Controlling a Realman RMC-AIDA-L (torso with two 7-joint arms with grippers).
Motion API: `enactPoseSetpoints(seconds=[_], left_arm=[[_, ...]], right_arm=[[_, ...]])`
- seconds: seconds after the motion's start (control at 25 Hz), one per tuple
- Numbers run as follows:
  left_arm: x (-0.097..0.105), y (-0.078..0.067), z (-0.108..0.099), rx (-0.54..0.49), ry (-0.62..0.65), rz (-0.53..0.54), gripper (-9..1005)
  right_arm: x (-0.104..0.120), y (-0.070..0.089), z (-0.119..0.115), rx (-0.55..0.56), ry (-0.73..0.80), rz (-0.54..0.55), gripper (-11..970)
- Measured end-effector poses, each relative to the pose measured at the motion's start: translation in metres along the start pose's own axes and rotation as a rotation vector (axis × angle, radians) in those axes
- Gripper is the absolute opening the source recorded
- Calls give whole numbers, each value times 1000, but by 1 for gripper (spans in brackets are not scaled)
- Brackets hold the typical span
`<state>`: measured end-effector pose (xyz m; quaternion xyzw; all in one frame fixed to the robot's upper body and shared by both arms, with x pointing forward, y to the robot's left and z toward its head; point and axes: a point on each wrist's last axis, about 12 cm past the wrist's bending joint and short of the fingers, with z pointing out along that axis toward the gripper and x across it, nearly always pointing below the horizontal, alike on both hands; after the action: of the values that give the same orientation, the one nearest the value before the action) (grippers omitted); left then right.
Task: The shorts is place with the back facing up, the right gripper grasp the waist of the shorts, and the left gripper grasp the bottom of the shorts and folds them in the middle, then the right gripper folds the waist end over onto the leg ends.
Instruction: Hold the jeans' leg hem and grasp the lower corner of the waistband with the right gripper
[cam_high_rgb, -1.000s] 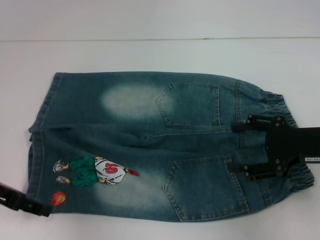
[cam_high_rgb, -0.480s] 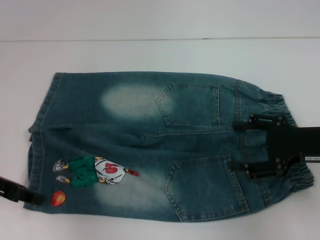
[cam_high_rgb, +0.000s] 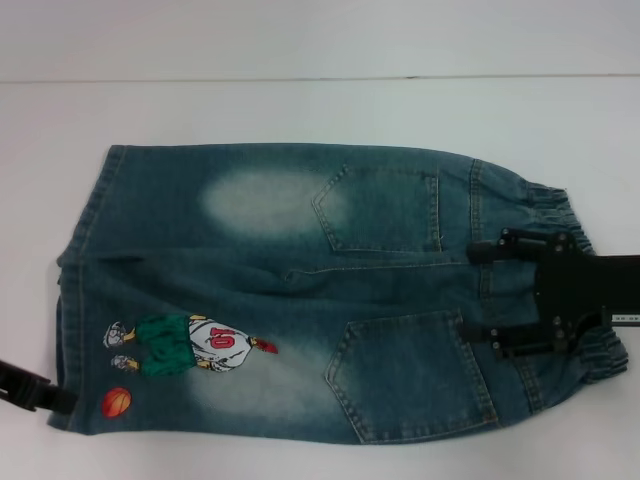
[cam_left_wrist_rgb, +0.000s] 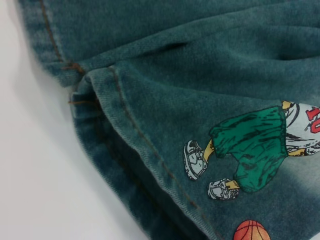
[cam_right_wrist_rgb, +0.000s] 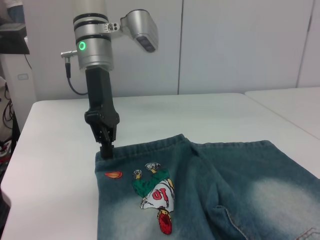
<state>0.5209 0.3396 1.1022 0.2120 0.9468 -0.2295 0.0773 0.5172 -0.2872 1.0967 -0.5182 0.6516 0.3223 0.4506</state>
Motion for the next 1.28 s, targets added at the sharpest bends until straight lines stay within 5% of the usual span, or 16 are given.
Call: enactPoseSetpoints(seconds=[0.12, 0.6, 0.88, 1.28], left_arm=[[0, 0, 0, 1, 1, 0, 16], [-4, -1, 1, -1, 0, 9, 16], [-5, -2, 1, 4, 8, 22, 16], [-2, -2, 4, 4, 18, 21, 16]], right_arm=[[0, 0, -3, 10, -2, 26, 899], [-5, -14, -60, 158, 297, 352, 897], [-3, -19, -67, 133, 518, 498, 896], [5, -16, -67, 151, 632, 599, 895]])
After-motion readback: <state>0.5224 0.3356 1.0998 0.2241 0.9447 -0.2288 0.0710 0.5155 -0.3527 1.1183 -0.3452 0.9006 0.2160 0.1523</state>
